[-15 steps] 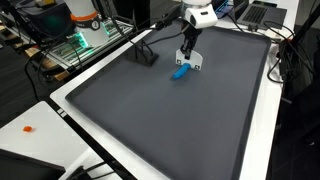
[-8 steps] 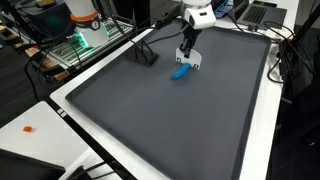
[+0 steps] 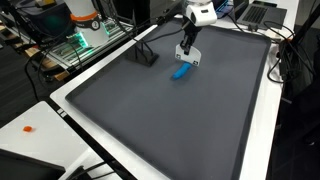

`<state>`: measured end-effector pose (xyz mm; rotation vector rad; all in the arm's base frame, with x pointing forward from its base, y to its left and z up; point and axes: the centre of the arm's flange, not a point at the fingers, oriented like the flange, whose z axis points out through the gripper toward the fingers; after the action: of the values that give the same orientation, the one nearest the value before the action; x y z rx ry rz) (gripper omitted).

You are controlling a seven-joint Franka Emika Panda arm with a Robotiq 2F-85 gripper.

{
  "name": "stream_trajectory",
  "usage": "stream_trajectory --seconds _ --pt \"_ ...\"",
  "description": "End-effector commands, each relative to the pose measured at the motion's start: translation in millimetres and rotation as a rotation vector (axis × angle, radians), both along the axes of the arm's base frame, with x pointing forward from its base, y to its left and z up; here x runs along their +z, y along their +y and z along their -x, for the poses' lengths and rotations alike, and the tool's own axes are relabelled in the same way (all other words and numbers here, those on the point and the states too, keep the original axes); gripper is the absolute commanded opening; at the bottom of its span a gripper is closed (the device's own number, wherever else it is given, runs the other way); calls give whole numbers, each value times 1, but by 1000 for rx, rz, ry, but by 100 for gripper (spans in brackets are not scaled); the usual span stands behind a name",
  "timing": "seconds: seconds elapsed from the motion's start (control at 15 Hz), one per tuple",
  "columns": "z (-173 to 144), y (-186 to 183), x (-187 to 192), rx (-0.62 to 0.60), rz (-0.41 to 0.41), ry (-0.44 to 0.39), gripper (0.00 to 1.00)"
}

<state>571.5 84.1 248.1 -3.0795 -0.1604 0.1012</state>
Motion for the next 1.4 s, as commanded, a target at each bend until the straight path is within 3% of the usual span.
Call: stream_trajectory --seconds 0.0,0.47,1.33 --pt "2 1 18 -13 4 -4 1" --pt "-10 -13 42 -20 26 -62 1" --pt "-13 -38 16 -18 79 -52 1"
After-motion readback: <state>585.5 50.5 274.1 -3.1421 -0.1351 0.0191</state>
